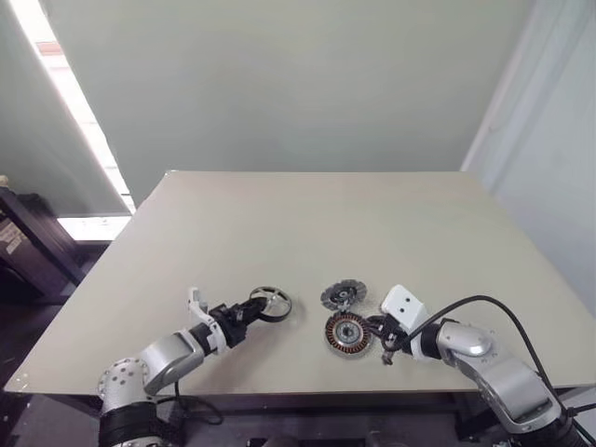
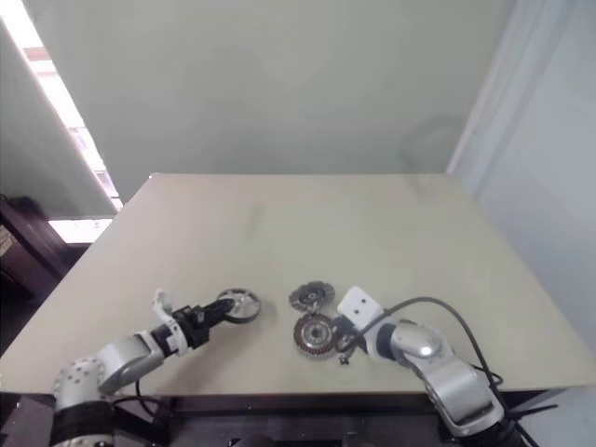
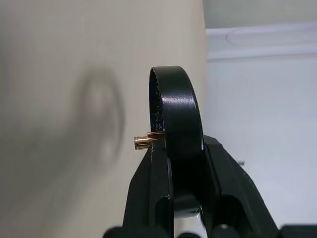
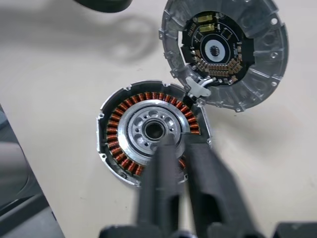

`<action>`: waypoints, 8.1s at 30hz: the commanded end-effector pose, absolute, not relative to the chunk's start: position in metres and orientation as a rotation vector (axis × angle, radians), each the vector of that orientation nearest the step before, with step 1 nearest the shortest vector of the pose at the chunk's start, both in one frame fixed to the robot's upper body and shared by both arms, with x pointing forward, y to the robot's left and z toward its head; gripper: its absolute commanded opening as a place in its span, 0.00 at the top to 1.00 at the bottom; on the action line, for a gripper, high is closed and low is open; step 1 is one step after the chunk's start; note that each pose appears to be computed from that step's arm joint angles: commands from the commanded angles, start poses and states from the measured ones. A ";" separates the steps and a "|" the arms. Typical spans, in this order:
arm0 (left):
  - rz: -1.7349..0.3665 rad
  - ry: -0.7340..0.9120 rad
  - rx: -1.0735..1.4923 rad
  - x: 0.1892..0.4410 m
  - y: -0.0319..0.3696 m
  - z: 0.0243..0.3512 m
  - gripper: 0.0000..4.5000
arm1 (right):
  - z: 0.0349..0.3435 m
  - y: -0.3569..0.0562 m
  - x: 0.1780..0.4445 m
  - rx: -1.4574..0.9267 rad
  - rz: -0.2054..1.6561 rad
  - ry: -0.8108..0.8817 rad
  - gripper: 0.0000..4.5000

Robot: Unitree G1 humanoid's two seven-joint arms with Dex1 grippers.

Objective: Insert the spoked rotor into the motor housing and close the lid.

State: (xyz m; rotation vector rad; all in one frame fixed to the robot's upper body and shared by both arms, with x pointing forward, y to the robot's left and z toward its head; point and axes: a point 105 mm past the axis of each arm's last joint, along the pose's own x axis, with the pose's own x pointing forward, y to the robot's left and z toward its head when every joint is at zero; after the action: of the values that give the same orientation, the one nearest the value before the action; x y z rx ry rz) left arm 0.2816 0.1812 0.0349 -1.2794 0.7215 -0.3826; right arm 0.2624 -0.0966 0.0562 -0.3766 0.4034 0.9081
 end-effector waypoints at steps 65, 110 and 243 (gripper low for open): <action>-0.726 0.902 -1.206 0.288 0.036 0.007 0.93 | 0.055 -0.119 0.247 -0.382 0.820 0.448 1.00; -0.850 0.550 -0.447 0.289 0.129 0.071 0.00 | 0.064 -0.099 0.253 -0.431 0.936 0.318 0.96; -0.877 0.636 -0.133 0.274 0.159 0.033 1.00 | 0.027 -0.024 0.252 -0.895 1.349 0.361 0.47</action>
State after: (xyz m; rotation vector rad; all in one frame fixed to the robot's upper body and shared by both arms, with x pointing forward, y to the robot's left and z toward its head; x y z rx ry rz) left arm 0.2698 0.1593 0.0189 -0.1569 0.6868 -0.8631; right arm 0.2465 -0.0258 0.0181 -0.8959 0.4050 1.3627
